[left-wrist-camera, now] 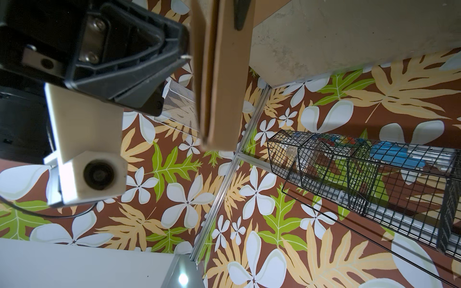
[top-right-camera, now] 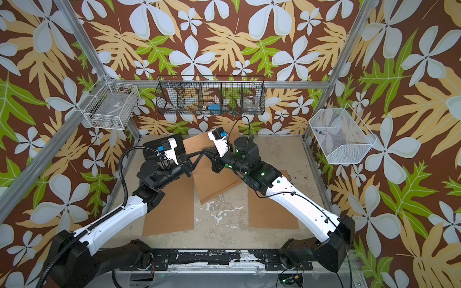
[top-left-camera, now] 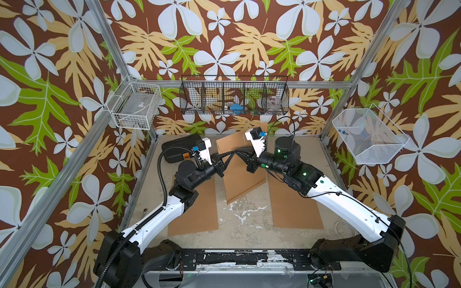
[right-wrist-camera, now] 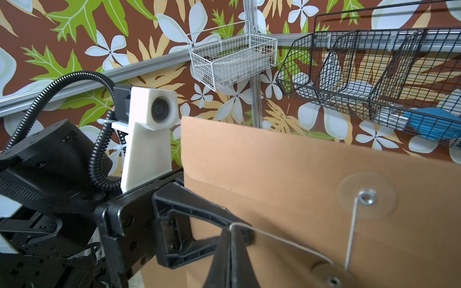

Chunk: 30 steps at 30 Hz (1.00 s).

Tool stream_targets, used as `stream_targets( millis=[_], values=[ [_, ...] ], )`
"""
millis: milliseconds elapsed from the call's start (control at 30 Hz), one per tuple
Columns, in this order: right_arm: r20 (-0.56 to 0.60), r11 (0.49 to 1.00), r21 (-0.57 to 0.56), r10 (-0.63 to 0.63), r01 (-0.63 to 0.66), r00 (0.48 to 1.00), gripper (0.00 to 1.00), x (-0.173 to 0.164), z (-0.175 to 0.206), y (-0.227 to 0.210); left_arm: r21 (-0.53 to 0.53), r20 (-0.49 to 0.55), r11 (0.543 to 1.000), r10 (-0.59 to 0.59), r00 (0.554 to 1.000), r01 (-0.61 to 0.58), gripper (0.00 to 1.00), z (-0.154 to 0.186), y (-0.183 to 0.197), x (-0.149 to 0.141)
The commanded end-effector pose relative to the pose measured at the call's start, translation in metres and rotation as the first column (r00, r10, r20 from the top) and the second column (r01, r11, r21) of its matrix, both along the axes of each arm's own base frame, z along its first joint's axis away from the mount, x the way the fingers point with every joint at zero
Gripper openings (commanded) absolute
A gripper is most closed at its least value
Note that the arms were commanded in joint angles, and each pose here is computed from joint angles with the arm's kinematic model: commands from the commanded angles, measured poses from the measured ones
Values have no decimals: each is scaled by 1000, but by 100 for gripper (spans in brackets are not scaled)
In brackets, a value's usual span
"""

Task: Open the file bag

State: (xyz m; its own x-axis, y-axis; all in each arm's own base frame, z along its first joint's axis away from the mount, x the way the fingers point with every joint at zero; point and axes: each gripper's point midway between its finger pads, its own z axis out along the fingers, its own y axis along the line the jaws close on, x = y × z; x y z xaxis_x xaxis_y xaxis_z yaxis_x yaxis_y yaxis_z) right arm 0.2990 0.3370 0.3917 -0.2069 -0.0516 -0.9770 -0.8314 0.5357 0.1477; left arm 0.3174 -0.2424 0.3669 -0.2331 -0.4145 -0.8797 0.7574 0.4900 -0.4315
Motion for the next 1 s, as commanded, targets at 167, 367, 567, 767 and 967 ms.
stream_targets(
  millis=[167,367,567,767,967],
  values=[
    [-7,1000,14,-10,10,1000,0,-5,-8,-6,-74,65,996,53,996,-49,0,30,9,4],
    [-32,1000,7,-24,24,999,0,-8,-23,-11,-99,74,994,57,996,-50,0,37,10,4],
    [-63,1000,1,-30,30,998,0,-10,-38,-14,-111,92,992,70,993,-59,0,45,13,3],
    [-94,998,-18,-60,59,994,0,-9,-58,-19,-114,113,991,80,990,-68,0,55,15,1],
    [-94,993,-41,-110,107,989,0,-6,-69,-28,-99,120,992,87,989,-75,0,56,16,-1]
  ],
)
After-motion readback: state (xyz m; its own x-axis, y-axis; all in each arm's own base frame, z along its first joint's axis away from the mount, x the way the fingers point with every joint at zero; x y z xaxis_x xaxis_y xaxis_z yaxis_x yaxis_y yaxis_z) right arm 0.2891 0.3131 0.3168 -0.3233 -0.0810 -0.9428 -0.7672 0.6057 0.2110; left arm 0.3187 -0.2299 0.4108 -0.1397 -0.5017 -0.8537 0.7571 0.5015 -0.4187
